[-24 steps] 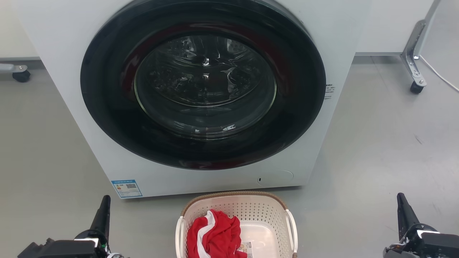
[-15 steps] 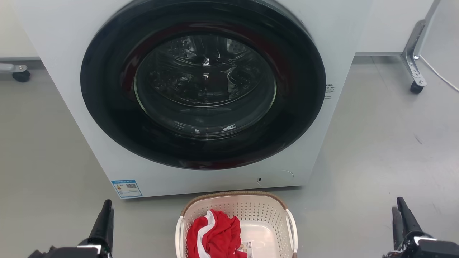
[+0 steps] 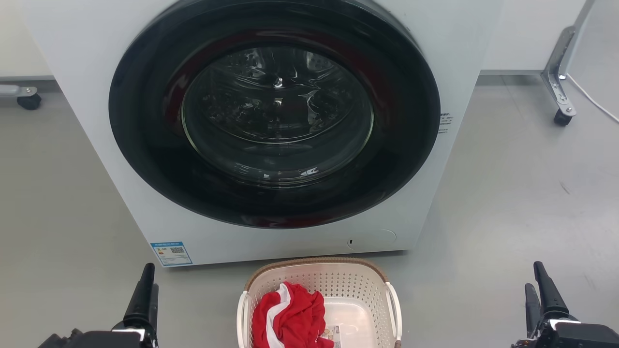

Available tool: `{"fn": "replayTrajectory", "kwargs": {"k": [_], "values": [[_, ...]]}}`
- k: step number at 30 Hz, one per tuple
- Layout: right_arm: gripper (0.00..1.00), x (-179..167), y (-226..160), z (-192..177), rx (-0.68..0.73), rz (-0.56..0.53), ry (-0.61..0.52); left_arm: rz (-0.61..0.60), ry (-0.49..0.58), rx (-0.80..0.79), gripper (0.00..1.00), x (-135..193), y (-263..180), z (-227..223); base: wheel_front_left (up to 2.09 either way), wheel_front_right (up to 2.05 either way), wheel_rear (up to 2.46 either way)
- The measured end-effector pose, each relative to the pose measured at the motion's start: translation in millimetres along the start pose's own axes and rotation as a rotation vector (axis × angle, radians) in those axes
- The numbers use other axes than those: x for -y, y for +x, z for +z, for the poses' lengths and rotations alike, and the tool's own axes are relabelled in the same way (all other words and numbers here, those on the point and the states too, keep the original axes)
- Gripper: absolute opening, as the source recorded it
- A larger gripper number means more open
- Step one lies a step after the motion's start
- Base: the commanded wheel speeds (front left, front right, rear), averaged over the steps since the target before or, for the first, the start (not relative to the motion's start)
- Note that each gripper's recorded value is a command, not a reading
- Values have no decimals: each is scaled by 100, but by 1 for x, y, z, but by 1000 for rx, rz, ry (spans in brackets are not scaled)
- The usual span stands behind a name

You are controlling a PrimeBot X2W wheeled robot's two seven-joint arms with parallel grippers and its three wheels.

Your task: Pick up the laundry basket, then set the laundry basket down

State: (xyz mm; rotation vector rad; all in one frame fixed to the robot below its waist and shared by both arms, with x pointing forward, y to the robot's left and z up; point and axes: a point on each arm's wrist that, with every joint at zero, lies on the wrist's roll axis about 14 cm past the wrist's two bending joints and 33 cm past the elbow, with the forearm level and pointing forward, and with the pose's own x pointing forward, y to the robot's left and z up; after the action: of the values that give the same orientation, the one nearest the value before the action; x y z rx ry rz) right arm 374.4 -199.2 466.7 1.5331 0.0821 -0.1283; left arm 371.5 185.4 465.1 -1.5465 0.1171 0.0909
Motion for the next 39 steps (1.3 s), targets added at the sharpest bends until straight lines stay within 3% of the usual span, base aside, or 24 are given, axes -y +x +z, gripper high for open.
{"fn": "replayTrajectory", "kwargs": {"k": [11,39], "values": [[100,-7,6,-5,-16,10,-185,-40,187,-7,100,15,6,-3,0,0,0],[100,-29,13,-26,-64,81,-832,-118,798,-21,100,45,10,-17,0,0,0]]}}
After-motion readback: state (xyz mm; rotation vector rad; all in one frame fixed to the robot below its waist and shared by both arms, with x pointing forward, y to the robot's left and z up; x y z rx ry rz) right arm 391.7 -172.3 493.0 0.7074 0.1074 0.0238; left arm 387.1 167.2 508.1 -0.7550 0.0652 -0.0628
